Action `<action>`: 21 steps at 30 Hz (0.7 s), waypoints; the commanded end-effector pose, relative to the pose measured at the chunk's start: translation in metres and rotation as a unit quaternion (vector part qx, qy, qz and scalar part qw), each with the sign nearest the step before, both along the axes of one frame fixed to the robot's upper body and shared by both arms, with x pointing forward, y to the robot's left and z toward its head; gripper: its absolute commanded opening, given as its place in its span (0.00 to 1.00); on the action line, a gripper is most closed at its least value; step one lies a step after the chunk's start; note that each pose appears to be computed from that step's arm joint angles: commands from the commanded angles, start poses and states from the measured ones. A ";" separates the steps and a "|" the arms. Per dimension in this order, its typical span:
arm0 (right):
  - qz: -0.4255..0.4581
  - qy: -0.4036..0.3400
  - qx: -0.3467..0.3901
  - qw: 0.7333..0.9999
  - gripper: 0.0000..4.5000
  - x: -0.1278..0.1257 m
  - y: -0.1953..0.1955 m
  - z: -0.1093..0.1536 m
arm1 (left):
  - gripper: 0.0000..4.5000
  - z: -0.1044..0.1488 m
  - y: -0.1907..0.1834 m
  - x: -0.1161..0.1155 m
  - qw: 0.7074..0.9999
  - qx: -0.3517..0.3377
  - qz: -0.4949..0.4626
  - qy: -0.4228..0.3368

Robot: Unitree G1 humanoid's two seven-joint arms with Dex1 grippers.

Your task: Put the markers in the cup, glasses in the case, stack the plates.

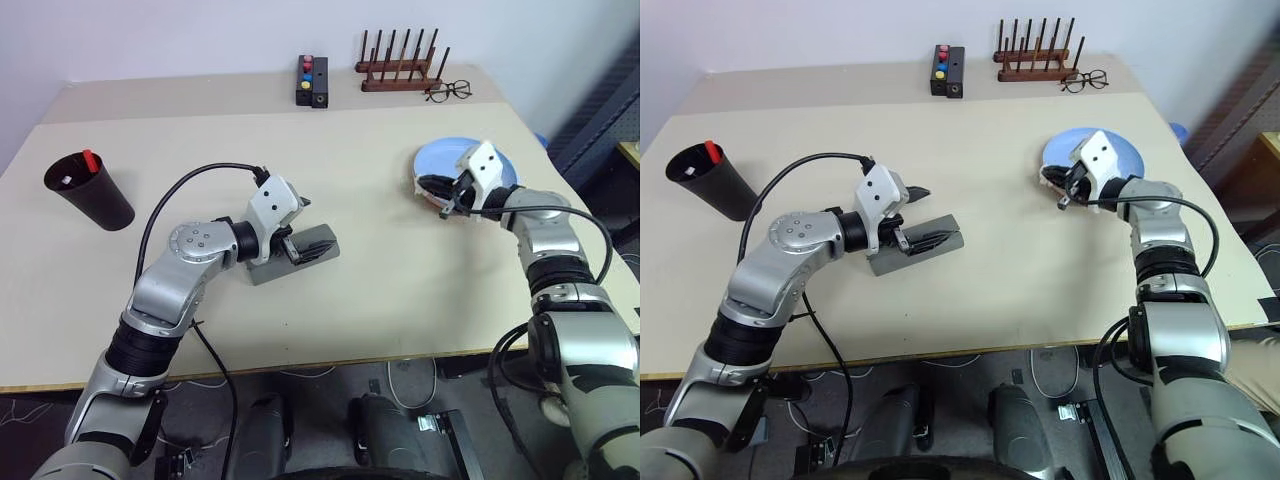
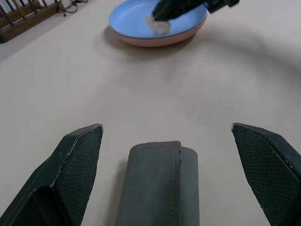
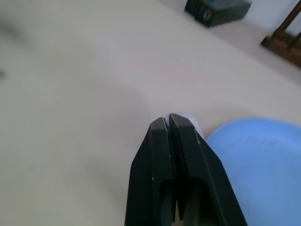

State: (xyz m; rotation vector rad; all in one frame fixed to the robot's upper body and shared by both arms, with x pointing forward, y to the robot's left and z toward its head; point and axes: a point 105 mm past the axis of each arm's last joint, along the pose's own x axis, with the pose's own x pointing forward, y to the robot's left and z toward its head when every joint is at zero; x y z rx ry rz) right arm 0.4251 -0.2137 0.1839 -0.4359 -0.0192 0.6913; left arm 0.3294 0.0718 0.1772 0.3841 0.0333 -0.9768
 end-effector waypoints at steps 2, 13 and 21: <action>-0.083 -0.066 -0.011 0.994 0.01 0.011 -0.028 0.043 | 1.00 0.012 -0.006 -0.001 1.000 -0.004 -0.010 -0.027; -0.184 -0.041 -0.033 0.982 0.88 0.017 -0.065 0.029 | 1.00 0.012 -0.003 0.000 1.000 -0.005 -0.004 -0.027; -0.108 -0.068 0.035 0.991 0.99 0.011 -0.046 0.054 | 1.00 0.029 0.023 0.011 0.992 -0.091 0.076 -0.051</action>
